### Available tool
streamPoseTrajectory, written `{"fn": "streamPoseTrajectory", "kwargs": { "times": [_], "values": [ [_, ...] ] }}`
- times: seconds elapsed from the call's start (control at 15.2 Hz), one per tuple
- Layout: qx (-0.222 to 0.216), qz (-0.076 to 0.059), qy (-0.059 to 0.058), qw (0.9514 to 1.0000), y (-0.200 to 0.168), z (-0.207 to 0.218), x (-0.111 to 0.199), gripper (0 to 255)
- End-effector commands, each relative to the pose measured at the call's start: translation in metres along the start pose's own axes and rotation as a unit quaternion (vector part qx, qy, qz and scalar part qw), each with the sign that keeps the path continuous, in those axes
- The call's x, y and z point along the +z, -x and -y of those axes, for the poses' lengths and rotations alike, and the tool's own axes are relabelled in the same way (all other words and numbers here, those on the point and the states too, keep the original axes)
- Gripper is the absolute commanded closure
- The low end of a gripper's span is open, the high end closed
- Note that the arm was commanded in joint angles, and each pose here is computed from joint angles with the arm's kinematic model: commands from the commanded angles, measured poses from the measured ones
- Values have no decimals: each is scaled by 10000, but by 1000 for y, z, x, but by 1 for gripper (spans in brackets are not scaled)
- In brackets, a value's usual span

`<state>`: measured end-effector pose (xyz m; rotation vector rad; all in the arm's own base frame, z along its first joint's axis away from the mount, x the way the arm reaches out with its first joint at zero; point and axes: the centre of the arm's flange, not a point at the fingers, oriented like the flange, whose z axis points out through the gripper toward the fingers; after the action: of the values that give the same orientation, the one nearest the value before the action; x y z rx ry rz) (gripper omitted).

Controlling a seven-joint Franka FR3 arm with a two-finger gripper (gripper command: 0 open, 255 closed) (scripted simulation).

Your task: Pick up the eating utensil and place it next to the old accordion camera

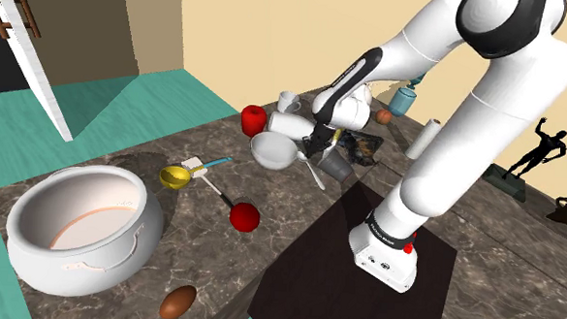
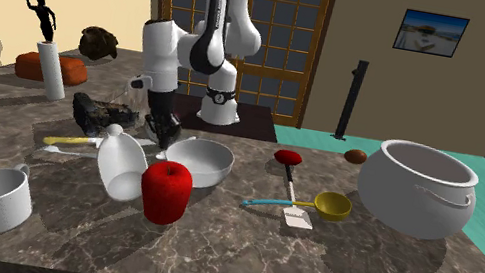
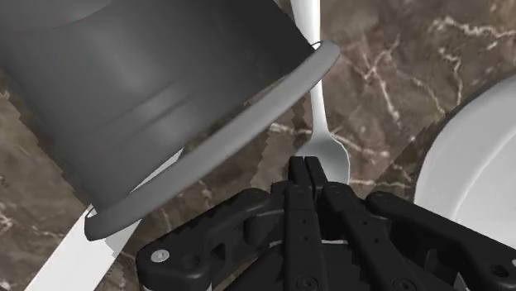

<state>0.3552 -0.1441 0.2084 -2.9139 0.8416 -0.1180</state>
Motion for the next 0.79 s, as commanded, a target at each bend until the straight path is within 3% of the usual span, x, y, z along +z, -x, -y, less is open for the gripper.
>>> {"fn": "streamPoseTrajectory", "kwargs": {
  "times": [0.0, 0.07, 0.13, 0.2, 0.26, 0.73],
  "values": [
    [0, 0, 0, 10000, 0, 0, 0, 255],
    [0, 0, 0, 10000, 0, 0, 0, 0],
    [470, 378, 368, 9975, -21, 20, -4, 0],
    [938, 754, 733, 9900, -44, 38, -4, 0],
    [1401, 1126, 1095, 9776, -68, 53, -2, 0],
    [1444, 1161, 1129, 9762, -62, 49, 29, 0]
  ]
}}
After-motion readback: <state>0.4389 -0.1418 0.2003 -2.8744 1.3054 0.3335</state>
